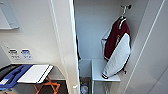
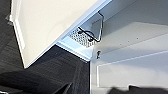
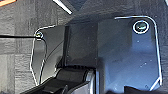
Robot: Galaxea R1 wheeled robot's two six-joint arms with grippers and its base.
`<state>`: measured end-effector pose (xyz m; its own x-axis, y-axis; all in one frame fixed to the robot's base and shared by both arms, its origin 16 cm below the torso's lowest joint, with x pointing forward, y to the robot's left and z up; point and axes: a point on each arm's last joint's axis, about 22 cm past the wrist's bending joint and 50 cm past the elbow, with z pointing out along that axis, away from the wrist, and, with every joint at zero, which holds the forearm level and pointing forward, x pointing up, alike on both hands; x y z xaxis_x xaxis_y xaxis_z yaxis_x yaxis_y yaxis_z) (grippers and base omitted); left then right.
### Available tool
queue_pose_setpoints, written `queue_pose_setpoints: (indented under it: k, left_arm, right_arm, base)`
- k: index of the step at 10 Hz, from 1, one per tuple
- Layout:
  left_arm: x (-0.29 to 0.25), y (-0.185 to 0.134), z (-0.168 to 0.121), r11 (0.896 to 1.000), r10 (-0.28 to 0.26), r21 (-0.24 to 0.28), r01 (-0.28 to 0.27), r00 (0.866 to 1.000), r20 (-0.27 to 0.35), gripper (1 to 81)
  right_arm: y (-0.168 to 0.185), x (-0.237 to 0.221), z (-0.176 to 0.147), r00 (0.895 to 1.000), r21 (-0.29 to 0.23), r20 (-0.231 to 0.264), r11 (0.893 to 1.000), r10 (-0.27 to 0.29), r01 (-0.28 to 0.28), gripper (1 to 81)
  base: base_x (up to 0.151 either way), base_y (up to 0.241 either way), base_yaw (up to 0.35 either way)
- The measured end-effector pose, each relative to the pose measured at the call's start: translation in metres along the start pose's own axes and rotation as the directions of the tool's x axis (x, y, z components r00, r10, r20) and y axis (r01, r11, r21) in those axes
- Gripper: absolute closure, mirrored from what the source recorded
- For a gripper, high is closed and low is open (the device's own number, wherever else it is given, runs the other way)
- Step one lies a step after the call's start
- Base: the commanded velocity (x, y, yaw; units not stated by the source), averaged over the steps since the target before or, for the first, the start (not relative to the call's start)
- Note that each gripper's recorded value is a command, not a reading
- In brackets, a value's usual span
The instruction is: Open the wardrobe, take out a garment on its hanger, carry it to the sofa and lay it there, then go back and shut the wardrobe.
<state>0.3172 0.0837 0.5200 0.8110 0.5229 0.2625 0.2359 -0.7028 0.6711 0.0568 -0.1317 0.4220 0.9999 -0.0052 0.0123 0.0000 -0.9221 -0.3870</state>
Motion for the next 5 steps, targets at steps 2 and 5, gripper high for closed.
queue_pose_setpoints:
  k: [2,5]
  left_arm:
    - [0.005,0.029,0.011,0.999,0.007,-0.037,-0.007,1.000,-0.004,1.0]
    - [0.017,0.043,0.016,0.998,0.018,-0.057,-0.019,1.000,-0.016,1.0]
  right_arm:
    - [-0.003,0.000,0.001,1.000,0.004,0.000,1.000,-0.005,0.005,1.0]
    - [-0.005,-0.001,0.001,1.000,0.006,0.001,1.000,-0.007,0.007,1.0]
  base:
    - [0.000,0.000,0.000]
    - [0.000,0.000,0.000]
